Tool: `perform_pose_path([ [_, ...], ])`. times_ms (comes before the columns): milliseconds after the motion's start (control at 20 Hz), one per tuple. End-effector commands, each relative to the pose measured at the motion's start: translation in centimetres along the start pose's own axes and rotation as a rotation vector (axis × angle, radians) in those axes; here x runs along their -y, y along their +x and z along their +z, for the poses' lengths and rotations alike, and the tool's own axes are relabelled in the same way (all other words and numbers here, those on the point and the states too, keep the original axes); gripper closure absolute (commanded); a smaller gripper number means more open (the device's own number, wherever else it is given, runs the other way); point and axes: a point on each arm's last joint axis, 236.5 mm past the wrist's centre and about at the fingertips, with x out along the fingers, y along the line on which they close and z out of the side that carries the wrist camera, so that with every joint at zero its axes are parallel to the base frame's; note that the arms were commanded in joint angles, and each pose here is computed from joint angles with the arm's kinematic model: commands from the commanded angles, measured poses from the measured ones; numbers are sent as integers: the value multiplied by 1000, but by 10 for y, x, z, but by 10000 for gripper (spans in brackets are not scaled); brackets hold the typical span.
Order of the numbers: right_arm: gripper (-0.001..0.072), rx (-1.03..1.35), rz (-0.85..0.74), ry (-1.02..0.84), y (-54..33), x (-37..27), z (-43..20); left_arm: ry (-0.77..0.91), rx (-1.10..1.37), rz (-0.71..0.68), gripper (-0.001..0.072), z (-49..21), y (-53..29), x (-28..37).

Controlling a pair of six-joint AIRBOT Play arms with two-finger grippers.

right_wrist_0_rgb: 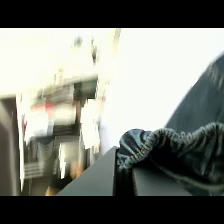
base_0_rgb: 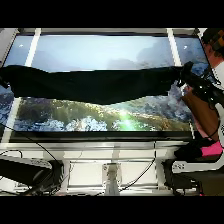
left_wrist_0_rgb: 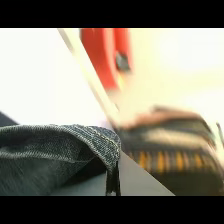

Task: Fold the clothes and pants, and hang the long-sleeved shirts on hangers.

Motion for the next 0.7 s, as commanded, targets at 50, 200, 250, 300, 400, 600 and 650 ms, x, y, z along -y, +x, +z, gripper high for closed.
perform_pose_path([
  [50, 680, 389, -158, 20, 13, 18, 53, 14, 153, 169, 692, 28, 25, -27],
  [200, 680, 542, -237, -72, 15, 13, 65, 79, 125, 378, 693, 19, 26, -69],
  [250, 681, 555, -250, -136, 20, 8, 65, 101, 117, 447, 693, 17, 25, -81],
  [300, 681, 547, -254, -193, 29, 3, 63, 120, 108, 513, 693, 15, 23, -92],
  [400, 681, 518, -265, -271, 48, 4, 59, 157, 100, 609, 693, 12, 21, -109],
  [600, 681, 493, -319, -268, 64, 38, 56, 210, 181, 682, 693, 27, 25, -116],
  [650, 681, 489, -329, -266, 66, 44, 56, 217, 200, 687, 693, 31, 25, -115],
])
